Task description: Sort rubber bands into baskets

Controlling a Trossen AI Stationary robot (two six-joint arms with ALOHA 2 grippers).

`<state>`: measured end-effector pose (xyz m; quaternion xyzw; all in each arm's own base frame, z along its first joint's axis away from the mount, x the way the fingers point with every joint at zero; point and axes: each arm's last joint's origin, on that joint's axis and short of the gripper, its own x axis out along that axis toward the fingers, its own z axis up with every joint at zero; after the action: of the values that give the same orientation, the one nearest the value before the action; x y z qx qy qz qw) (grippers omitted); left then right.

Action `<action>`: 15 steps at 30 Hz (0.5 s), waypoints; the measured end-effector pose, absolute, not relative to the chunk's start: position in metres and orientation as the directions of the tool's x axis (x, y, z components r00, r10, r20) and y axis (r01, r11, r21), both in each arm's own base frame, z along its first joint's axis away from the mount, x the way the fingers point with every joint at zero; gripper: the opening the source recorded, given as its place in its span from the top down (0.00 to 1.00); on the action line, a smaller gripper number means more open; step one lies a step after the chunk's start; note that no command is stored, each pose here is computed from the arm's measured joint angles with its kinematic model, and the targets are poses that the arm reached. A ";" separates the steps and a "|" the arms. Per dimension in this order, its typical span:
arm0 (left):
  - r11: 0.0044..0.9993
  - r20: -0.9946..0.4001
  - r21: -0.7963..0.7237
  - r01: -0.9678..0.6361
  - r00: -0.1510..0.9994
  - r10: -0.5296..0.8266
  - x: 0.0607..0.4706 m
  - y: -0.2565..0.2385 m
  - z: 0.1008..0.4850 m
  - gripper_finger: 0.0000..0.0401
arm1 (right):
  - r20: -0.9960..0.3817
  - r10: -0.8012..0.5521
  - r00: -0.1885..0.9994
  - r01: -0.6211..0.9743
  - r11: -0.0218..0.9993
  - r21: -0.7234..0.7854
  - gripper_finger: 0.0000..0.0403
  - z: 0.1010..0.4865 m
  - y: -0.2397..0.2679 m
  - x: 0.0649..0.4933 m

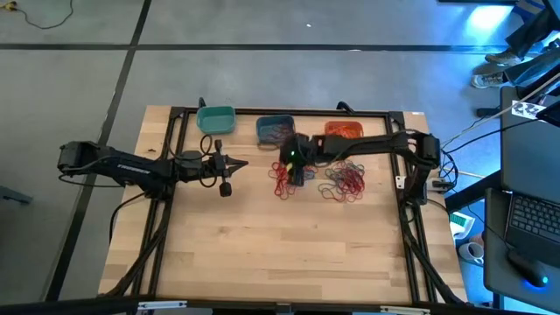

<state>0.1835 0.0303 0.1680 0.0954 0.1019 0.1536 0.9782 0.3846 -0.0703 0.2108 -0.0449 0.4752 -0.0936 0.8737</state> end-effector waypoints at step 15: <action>0.935 -0.170 0.218 -0.281 0.932 0.320 0.184 0.030 0.168 0.99 | -0.785 -0.373 0.494 0.291 0.922 -0.256 0.45 0.159 -0.072 0.411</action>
<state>0.1835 0.0303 0.1680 0.0954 0.1019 0.1537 0.9782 0.4107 -0.0723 0.1587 -0.0445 0.4649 -0.1924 0.8630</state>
